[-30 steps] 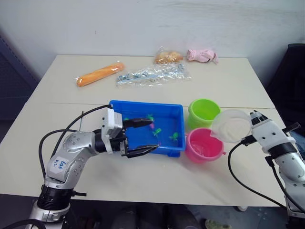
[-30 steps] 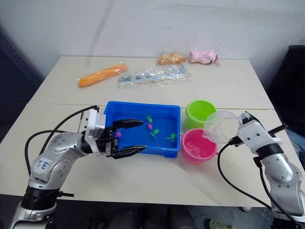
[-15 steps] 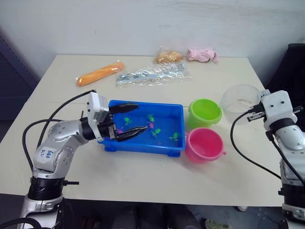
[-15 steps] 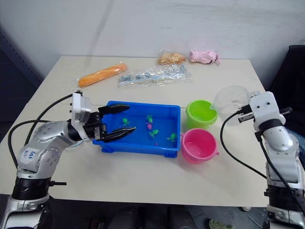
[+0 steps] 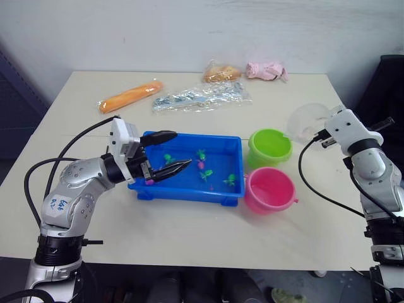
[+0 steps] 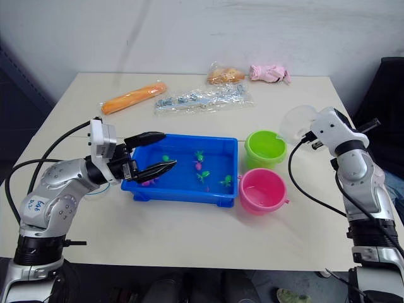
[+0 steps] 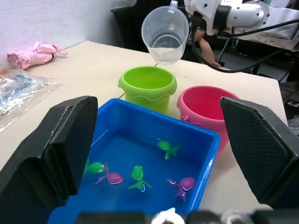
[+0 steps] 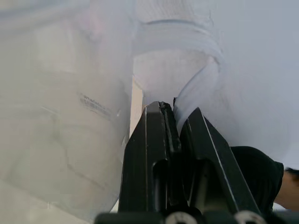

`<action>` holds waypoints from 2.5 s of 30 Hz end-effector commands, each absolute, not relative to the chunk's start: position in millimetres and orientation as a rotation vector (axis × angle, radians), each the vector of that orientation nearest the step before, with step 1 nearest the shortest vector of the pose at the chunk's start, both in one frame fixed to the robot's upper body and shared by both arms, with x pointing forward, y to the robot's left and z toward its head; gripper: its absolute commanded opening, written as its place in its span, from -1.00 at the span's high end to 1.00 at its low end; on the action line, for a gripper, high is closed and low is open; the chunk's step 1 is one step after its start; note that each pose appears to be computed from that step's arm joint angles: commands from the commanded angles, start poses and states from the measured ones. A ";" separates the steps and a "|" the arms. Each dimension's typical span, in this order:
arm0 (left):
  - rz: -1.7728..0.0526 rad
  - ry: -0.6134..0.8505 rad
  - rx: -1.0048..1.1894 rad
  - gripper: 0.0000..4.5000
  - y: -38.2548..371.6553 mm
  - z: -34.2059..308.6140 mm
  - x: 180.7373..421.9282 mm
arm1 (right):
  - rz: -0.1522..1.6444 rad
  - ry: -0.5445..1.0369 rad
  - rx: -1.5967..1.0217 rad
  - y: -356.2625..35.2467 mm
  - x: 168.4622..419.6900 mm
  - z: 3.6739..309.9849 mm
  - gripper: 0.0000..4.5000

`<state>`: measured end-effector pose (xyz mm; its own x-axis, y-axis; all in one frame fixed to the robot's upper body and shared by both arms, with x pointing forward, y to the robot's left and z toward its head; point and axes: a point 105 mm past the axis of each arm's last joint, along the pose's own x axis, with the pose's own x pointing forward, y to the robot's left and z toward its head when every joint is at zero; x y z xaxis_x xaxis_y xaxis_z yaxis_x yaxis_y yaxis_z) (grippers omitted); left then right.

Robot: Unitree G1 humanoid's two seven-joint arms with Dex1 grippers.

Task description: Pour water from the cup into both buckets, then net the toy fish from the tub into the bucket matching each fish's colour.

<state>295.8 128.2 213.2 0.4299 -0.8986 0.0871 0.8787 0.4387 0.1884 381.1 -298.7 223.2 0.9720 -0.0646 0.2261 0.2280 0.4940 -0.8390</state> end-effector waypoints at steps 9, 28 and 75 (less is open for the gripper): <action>-1.100 -0.237 0.145 -1.00 123.6 220.9 288.1 | -0.176 -0.341 -1.263 -282.6 380.8 258.7 0.99; -1.094 -0.249 0.125 -1.00 116.8 215.0 283.0 | -0.220 -0.412 -1.486 -267.8 387.0 271.8 0.99; -1.090 -0.273 0.116 -1.00 115.2 213.6 286.2 | -0.169 -0.529 -1.679 -250.5 393.8 273.6 0.99</action>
